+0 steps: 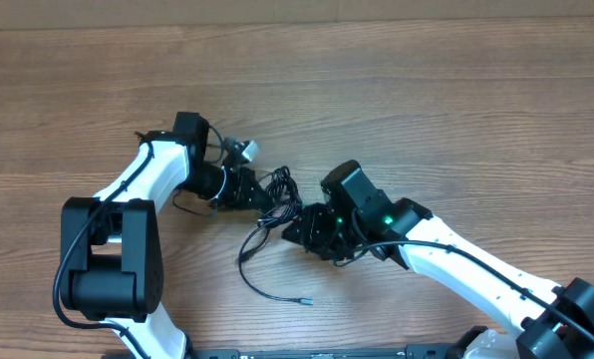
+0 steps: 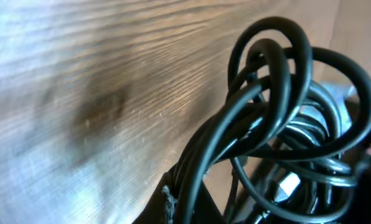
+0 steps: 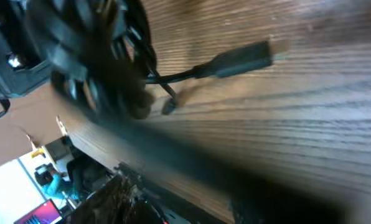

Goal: Untangle cables

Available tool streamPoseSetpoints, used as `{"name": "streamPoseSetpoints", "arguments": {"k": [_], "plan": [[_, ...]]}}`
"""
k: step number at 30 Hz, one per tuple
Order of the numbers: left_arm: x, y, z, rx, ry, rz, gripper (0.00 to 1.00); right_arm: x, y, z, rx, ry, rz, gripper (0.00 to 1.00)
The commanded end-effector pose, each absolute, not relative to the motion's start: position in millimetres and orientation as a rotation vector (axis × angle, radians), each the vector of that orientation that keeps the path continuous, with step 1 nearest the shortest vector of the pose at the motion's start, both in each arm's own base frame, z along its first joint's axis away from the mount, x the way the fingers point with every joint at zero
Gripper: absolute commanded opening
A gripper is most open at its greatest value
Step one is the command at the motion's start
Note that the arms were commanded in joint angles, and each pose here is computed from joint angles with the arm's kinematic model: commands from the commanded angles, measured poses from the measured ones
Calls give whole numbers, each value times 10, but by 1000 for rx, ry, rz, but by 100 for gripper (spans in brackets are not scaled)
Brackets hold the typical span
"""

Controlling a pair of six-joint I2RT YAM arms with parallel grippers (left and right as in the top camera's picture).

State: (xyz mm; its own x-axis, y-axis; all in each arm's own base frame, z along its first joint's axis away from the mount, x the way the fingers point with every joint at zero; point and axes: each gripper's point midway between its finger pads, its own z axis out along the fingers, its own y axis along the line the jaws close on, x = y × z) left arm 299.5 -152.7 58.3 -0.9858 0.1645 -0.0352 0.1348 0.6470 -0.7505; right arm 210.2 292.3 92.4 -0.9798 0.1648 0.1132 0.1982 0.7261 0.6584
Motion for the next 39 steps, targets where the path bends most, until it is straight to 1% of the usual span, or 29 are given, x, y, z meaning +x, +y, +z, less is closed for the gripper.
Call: {"name": "streamPoseSetpoints", "arguments": {"k": [1,2,4,5,7,9,11,15,18,23,26,32,34,37,39], "plan": [[2909,-1464,545,403,-2636,1068,4,2183,3002,1097,-148,-2920,-1188,37],[2908,-1481,564,402,-2626,1085,4,2262,3032,1258,-80,-2962,-1196,32],[2913,-1561,653,401,-2576,1172,4,2419,3021,1444,-91,-3048,-1170,31],[2925,-1568,658,399,-2577,1182,4,2494,3084,1602,-56,-3066,-1228,24],[2930,-1569,657,402,-2577,1183,4,2541,3139,1675,-52,-3065,-1285,4],[2925,-1569,659,440,-2560,1172,4,2542,3146,1651,-55,-3070,-1274,4],[2917,-1572,663,456,-2548,1169,4,2452,3228,1589,-14,-3064,-1250,4],[2917,-1572,663,457,-2547,1169,4,2371,3352,1462,5,-3163,-1150,4],[2917,-1571,662,457,-2548,1168,4,2369,3438,1391,33,-3211,-1124,4],[2918,-1571,664,457,-2548,1168,4,2443,3587,1144,32,-3249,-1082,4],[2918,-1571,664,457,-2548,1168,4,2519,3499,1072,-79,-3299,-1006,4],[2917,-1568,659,456,-2551,1165,4,2721,3072,938,-218,-3511,-666,4],[2918,-1568,660,449,-2554,1167,4,2804,3014,962,-254,-3568,-626,4],[2918,-1568,660,408,-2571,1178,4,2839,3035,983,-263,-3580,-647,4],[2928,-1568,657,326,-2606,1202,4,2852,3014,925,-269,-3589,-608,4]]}}
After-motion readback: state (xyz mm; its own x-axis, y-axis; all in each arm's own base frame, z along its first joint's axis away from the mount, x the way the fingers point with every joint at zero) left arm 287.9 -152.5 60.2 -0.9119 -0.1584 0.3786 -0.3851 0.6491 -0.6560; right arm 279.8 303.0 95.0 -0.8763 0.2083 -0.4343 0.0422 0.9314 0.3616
